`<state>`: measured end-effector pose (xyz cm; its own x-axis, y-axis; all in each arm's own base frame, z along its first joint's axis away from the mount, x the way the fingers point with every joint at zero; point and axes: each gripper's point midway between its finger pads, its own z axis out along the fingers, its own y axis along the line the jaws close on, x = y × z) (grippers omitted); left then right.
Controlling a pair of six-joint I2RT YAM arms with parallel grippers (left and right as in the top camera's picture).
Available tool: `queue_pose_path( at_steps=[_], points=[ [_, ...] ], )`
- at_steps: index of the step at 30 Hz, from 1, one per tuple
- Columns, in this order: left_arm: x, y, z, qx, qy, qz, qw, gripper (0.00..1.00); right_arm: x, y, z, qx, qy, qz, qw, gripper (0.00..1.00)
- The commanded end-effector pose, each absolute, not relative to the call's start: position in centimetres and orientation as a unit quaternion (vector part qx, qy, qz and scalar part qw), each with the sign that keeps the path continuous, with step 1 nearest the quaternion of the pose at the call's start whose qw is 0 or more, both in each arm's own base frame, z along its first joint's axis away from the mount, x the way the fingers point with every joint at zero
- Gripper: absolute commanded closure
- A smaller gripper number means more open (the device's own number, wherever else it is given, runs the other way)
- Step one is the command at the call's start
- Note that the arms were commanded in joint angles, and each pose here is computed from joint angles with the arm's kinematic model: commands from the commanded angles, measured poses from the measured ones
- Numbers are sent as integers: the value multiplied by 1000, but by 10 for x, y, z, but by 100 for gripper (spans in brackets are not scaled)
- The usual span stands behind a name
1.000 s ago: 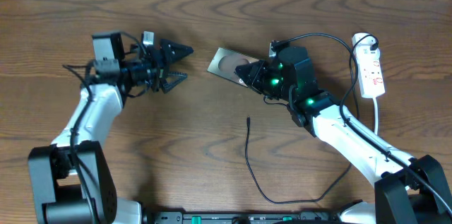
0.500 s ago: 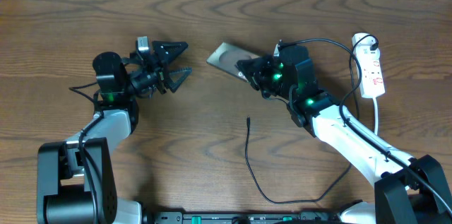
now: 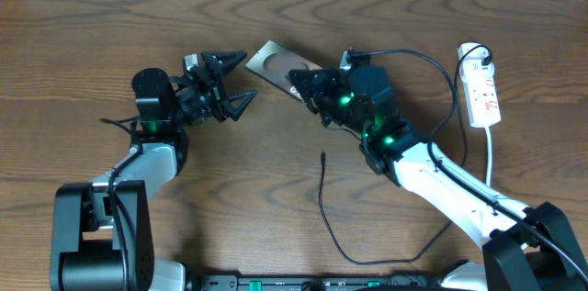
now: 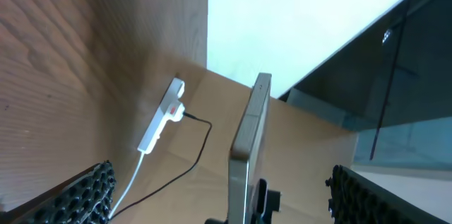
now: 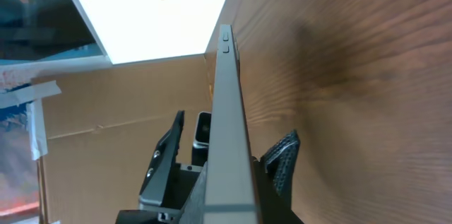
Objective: Plug charger to phone and switch on socket
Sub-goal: 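Swing the phone with the right gripper toward the left gripper, then close the left gripper on the phone's upper edge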
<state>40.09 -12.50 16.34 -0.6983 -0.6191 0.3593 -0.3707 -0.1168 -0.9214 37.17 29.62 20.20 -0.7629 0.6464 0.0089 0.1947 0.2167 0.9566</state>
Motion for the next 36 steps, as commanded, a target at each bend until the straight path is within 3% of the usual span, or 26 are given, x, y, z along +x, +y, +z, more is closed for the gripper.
queue_pose_path(
  at_steps=[1,26,30,36],
  points=[
    [404,-125,169,-395,645,-647,101,7,374,302,212,307,734,573,197,99],
    [411,-122,167,-409,640,-639,122,7,347,334,210,305,737,580,164,99],
    [411,-125,167,-408,641,-638,124,20,342,339,208,305,741,575,165,99],
    [411,-131,167,-407,643,-637,125,20,339,342,207,306,741,573,170,99]
  ],
)
